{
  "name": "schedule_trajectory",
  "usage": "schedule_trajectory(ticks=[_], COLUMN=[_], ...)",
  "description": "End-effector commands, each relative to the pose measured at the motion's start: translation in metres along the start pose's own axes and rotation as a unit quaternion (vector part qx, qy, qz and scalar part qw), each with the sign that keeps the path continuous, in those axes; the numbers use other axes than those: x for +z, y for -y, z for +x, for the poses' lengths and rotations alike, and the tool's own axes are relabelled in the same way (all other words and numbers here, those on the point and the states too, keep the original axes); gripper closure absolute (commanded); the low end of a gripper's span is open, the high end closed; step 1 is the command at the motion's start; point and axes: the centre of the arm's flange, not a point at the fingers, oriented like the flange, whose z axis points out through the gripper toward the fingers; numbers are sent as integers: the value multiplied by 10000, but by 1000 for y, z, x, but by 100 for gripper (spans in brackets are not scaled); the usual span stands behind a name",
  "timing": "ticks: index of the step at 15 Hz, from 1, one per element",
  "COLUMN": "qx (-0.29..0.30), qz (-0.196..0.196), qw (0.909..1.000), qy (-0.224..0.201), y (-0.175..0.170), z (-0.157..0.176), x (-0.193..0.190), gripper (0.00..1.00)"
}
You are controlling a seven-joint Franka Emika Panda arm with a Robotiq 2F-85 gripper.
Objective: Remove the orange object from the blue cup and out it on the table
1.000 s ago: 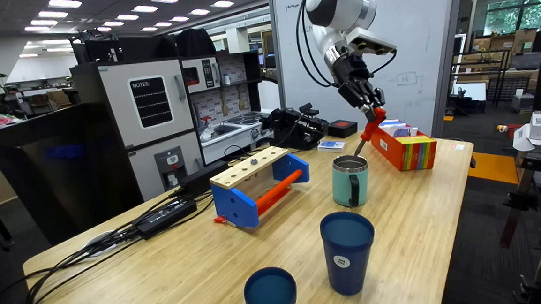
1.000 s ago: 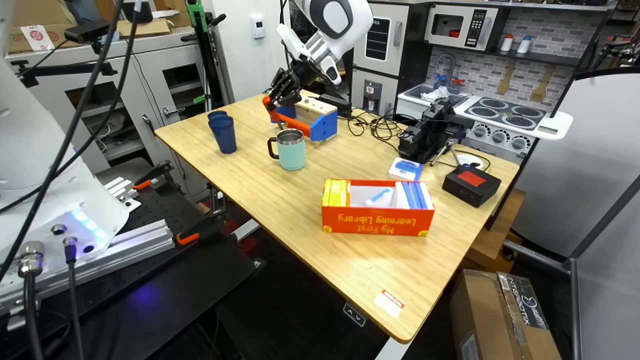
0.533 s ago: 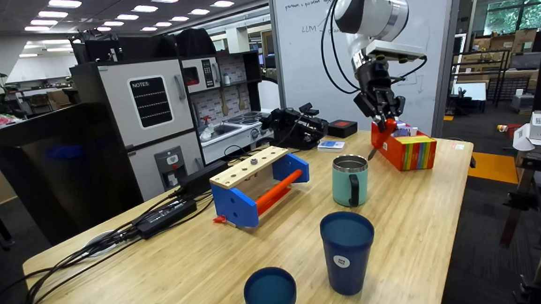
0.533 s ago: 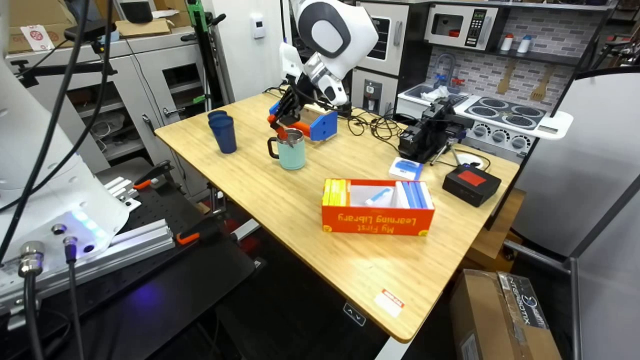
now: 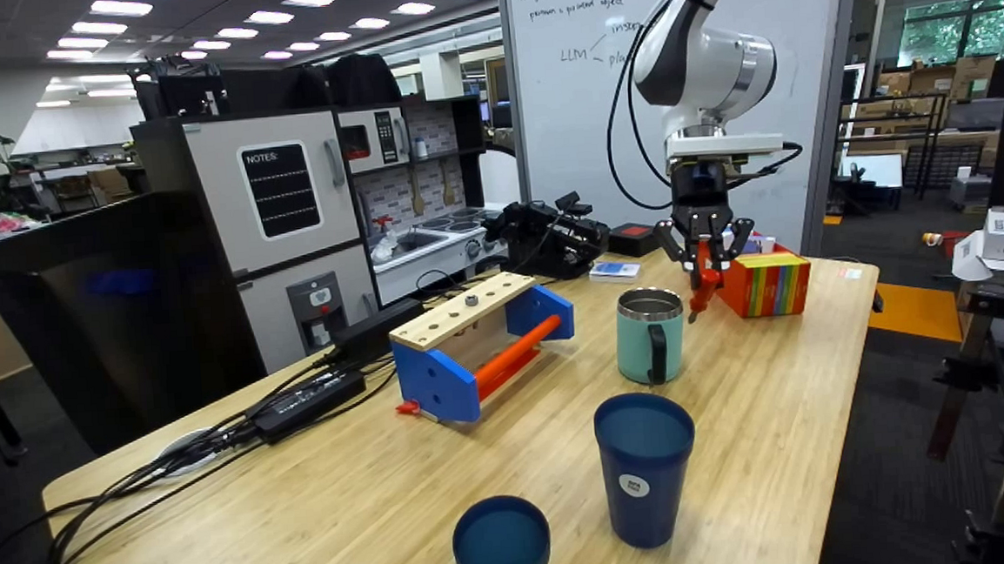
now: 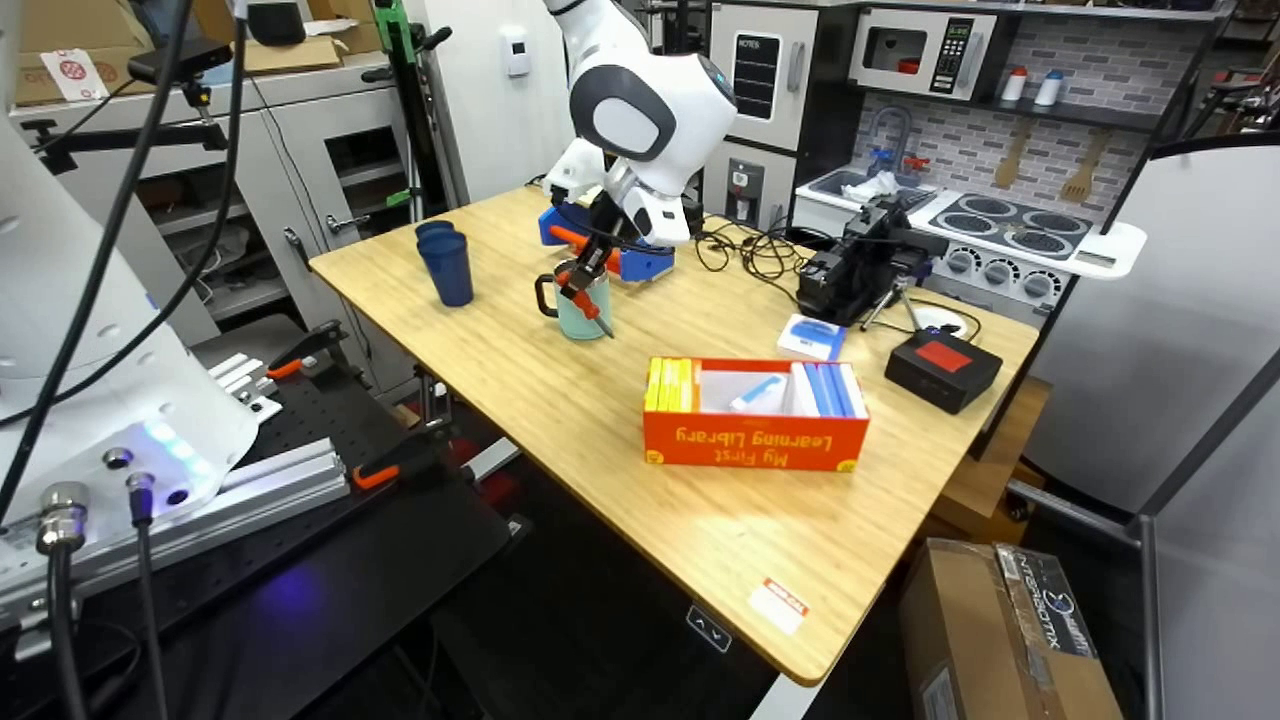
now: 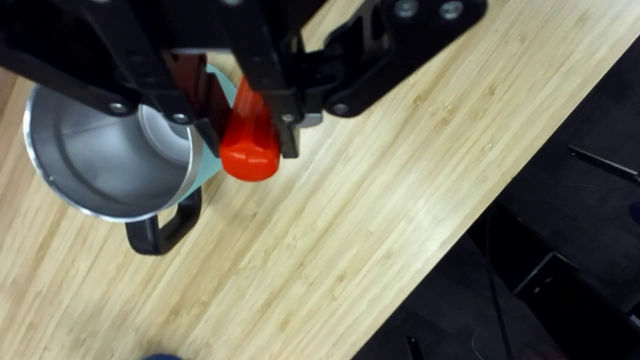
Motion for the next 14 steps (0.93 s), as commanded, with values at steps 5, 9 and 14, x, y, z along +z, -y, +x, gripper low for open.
schedule_trajectory(ticks=[5,9,14], qx=[1834,2350,2705], qz=[142,140,90], qw=[9823,9716,9625], qy=[-356,-238,-195], y=[6,-3,-5], z=[6,16,24], x=[20,29,34], gripper=[93,93,93])
